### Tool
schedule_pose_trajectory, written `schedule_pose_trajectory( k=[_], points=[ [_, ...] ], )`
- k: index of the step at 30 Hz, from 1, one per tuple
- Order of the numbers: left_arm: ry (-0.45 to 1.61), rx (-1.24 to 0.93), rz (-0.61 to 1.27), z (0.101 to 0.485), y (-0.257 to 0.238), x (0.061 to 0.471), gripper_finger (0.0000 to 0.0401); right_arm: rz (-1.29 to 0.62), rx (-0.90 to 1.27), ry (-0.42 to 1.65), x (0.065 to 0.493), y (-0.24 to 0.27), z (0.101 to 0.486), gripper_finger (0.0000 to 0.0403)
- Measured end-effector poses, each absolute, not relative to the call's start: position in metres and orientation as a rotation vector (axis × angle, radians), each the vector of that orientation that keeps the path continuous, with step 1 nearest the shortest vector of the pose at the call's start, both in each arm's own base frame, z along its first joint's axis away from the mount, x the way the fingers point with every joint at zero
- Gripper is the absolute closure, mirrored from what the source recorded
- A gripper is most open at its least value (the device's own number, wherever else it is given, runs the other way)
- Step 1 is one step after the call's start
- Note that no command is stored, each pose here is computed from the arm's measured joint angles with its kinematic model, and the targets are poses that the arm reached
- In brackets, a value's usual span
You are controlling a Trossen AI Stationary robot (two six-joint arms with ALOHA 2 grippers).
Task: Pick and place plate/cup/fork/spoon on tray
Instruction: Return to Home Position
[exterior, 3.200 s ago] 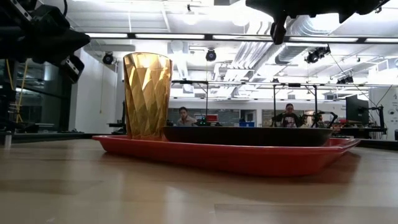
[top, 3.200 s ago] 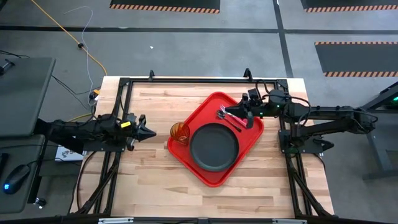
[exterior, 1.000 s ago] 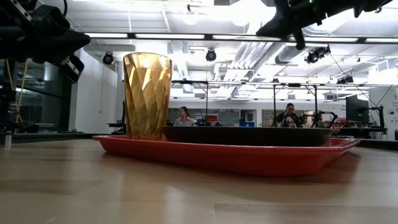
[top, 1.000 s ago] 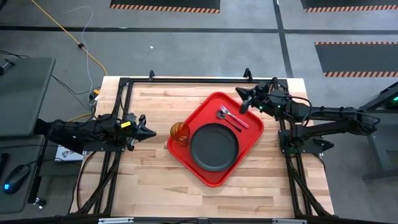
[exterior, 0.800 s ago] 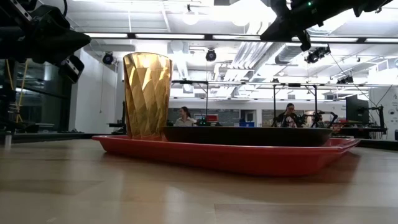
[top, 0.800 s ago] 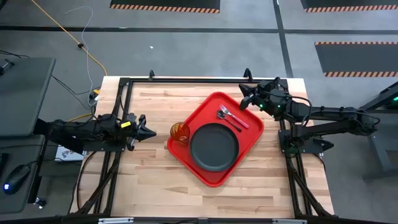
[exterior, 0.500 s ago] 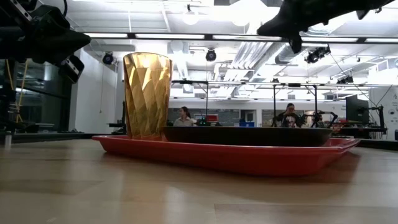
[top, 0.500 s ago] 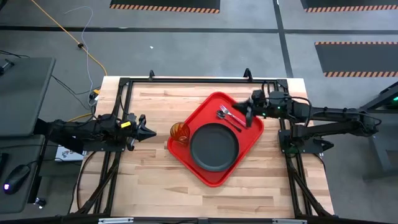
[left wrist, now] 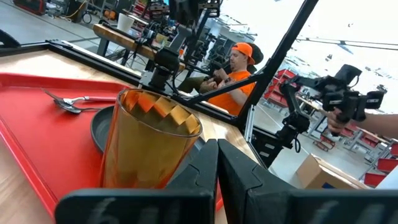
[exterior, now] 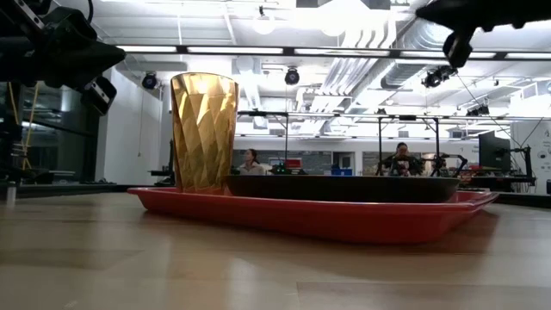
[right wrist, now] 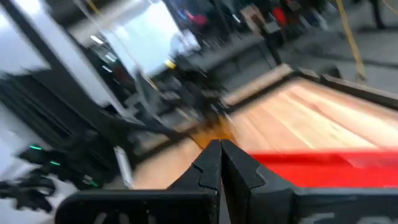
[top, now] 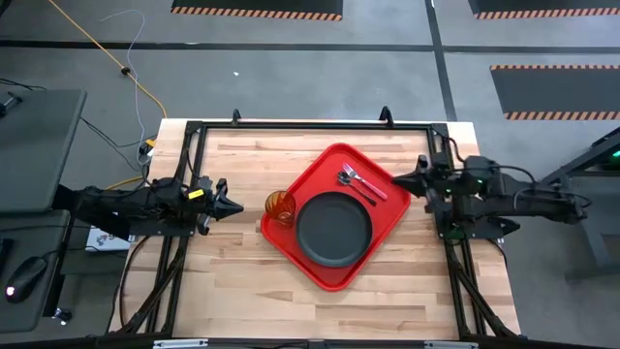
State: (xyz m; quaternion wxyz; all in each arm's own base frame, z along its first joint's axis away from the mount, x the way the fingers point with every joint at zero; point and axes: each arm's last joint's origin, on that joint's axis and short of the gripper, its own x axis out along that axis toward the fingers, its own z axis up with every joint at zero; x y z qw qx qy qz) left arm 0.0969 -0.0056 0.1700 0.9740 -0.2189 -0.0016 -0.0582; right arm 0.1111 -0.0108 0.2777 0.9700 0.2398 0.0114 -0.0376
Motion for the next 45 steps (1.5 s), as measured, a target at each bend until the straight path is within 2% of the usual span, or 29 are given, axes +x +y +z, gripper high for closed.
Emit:
schedule_pose_trajectory(
  k=[7,14,19,30,37,45],
  points=[
    [-0.003,-0.442,-0.117,0.170,-0.006,0.097,0.0401,0.050,0.475,-0.144,0.104,-0.002,0.263,0.0403],
    [-0.003,-0.441,-0.117,0.170,-0.006,0.097,0.0401,0.113,0.453,-0.129,0.107,0.009,0.247,0.0403],
    [-0.003,-0.442,-0.117,0.170,-0.006,0.097,0.0401,0.160,0.437,-0.157,0.100,0.012,0.249,0.0403],
    [-0.003,-0.442,-0.117,0.170,-0.006,0.097,0.0401,0.193,0.439,-0.331,0.067,0.008,0.259,0.0403],
    [-0.004,-0.442,-0.118,0.170,-0.006,0.097,0.0401,0.138,0.422,-0.314,0.072,0.007,0.258,0.0403],
    [-0.003,-0.441,-0.117,0.170,-0.006,0.097,0.0401,0.109,0.299,-0.318,0.072,0.007,0.258,0.0403]
  ],
)
